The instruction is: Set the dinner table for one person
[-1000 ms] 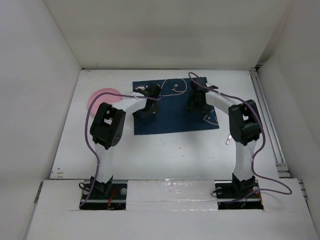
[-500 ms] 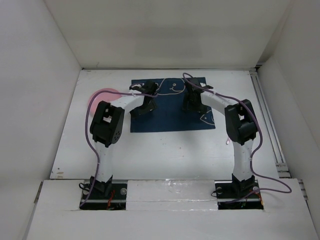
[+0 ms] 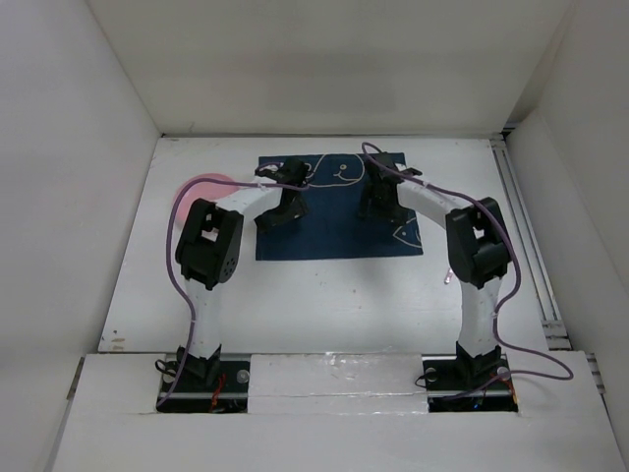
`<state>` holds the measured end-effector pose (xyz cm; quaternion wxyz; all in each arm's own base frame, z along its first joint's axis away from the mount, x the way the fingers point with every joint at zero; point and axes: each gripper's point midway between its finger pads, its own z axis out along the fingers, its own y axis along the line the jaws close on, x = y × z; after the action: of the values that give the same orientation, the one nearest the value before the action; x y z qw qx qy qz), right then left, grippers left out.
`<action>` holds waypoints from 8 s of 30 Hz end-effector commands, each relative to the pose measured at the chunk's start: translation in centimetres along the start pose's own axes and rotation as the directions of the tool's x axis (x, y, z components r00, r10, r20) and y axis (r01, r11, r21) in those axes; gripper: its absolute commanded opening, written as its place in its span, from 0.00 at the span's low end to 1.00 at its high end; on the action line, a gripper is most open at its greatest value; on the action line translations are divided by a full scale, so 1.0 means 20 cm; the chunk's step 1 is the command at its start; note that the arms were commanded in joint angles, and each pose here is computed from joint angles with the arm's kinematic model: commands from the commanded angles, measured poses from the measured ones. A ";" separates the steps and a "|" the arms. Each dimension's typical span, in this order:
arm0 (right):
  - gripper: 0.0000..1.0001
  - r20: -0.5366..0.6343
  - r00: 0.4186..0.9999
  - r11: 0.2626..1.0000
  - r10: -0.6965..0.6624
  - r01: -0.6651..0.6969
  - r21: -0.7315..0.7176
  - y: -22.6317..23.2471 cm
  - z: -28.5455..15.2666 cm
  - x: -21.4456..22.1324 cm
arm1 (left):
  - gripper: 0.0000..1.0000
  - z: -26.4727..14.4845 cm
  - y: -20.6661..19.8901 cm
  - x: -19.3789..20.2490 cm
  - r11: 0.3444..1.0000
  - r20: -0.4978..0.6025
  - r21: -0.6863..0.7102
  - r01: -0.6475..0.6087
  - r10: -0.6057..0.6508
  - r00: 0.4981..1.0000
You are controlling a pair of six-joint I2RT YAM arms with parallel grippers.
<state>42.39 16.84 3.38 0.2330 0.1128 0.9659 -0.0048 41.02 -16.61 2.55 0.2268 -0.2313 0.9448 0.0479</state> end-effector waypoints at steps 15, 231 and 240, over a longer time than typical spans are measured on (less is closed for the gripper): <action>0.88 0.263 0.961 0.981 0.089 -0.039 -0.190 0.14 -0.52 -0.35 | 1.00 -0.59 -0.20 -0.46 0.956 0.199 0.294 -0.006 -0.055 0.978; 0.27 0.474 0.862 0.731 -0.179 0.439 -0.522 1.41 -1.03 0.14 | 0.00 -0.81 0.51 -0.22 0.868 0.199 0.496 0.028 -0.145 0.969; 0.00 0.474 0.858 0.723 -0.199 0.455 -0.520 1.44 -1.02 0.22 | 0.09 -0.85 0.49 -0.24 0.853 0.200 0.521 0.029 -0.155 0.967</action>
<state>36.22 45.75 17.77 0.4238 -0.1544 0.8693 0.2022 31.92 -9.34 16.56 0.3478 -0.1967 0.9012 -0.1678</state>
